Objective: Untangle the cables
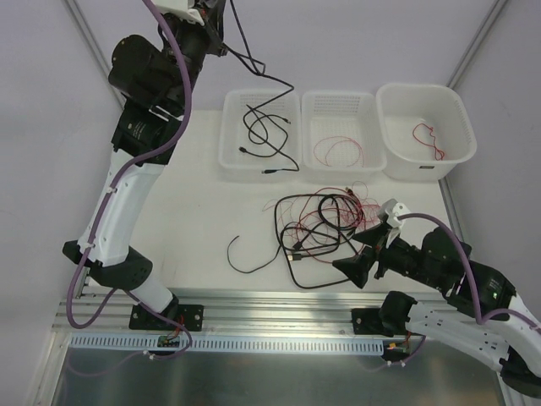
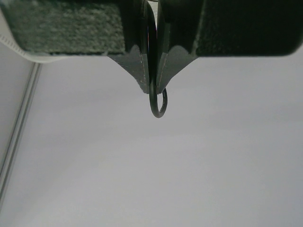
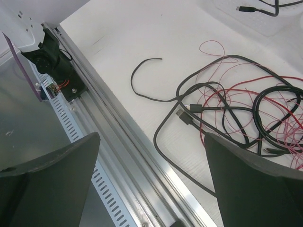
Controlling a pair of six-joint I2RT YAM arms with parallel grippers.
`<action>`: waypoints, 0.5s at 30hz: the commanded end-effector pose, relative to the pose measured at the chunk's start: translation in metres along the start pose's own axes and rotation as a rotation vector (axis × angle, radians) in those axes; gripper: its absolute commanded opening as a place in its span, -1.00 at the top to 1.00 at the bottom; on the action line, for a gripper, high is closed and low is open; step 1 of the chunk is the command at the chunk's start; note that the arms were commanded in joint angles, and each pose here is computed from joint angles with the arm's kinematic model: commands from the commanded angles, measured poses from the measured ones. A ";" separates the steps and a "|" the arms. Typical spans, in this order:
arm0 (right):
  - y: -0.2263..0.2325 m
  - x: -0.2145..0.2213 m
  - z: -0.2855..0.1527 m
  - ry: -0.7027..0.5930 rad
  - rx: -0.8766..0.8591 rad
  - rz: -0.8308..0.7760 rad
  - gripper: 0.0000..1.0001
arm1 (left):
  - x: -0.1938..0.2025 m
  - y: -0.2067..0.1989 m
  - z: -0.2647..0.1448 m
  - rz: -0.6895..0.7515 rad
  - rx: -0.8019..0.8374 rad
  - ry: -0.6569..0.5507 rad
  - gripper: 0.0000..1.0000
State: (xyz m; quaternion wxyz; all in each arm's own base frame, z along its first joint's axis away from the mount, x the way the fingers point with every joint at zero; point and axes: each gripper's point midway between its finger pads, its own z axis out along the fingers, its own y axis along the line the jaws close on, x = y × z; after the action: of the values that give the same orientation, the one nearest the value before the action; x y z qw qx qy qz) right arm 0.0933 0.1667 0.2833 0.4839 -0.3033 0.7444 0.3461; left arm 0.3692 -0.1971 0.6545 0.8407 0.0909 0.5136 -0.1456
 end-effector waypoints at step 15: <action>-0.042 -0.008 0.022 -0.010 0.233 -0.071 -0.93 | 0.018 0.025 0.001 -0.180 0.003 -0.049 0.94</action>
State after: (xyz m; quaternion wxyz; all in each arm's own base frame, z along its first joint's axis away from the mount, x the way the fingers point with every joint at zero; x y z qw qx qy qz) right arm 0.1158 0.1607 0.2786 0.5001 -0.2902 0.7645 0.2851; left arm 0.4089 -0.1708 0.6297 0.8373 0.0463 0.5207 -0.1600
